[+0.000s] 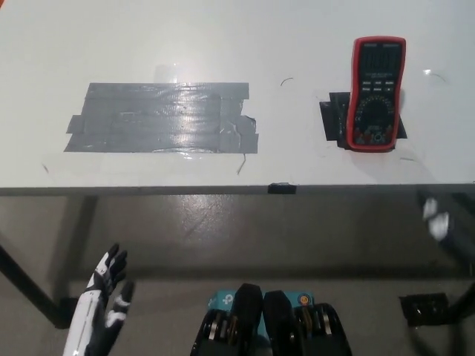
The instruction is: The robot first picks the multimeter with right hand and then unfolds the black stand on the back of it using left hand
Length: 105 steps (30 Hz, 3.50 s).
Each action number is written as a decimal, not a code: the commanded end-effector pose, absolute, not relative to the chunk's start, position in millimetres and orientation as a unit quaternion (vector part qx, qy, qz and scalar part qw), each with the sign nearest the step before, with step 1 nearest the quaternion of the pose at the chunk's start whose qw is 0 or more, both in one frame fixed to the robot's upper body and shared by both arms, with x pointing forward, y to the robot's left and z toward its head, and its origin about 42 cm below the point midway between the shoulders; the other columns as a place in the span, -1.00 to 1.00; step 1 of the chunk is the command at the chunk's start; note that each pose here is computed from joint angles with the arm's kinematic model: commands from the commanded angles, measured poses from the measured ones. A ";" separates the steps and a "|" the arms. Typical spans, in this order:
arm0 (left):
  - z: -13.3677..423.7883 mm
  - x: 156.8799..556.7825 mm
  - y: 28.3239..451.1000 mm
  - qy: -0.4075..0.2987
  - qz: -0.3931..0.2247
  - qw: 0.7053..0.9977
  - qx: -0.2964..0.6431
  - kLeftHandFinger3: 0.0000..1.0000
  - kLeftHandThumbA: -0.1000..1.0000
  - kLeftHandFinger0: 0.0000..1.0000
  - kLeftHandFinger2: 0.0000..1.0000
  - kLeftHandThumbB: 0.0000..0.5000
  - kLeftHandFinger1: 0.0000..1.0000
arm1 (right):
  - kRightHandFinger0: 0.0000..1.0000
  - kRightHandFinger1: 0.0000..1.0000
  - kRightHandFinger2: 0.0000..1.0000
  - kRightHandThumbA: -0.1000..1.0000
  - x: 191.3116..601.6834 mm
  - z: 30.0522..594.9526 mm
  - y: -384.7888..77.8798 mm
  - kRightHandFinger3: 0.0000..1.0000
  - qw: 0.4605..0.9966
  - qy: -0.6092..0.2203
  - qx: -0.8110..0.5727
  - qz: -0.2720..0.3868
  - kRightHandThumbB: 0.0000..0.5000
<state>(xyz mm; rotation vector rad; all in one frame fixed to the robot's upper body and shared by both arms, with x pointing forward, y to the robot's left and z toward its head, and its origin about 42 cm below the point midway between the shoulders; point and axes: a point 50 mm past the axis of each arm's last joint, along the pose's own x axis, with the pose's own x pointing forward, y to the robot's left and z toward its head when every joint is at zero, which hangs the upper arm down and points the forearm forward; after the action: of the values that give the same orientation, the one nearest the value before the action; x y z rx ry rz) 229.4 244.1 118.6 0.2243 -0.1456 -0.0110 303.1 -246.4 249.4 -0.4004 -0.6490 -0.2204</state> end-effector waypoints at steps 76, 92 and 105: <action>116.6 215.8 236.6 -0.111 -0.060 0.967 0.221 1.00 0.49 1.00 1.00 -0.88 1.00 | 1.00 1.00 1.00 0.86 571.7 350.9 -159.8 1.00 0.939 -0.029 -0.189 -0.285 0.94; 114.7 216.4 237.0 -0.117 -0.063 0.964 0.230 1.00 0.54 1.00 1.00 -0.91 1.00 | 1.00 1.00 1.00 0.77 574.2 347.6 -168.3 1.00 0.939 -0.001 -0.160 -0.303 0.91; 117.0 218.6 236.1 -0.121 -0.064 0.963 0.234 1.00 0.49 1.00 1.00 -0.92 1.00 | 1.00 1.00 1.00 0.71 578.2 339.2 -170.3 1.00 0.945 0.026 -0.144 -0.292 0.92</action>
<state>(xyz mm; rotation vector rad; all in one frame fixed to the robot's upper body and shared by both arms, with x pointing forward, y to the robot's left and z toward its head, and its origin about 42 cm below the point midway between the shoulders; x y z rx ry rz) 219.9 234.3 109.2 0.4528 -0.1911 -0.1256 568.1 -170.2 294.9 -0.3538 0.1244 -0.5795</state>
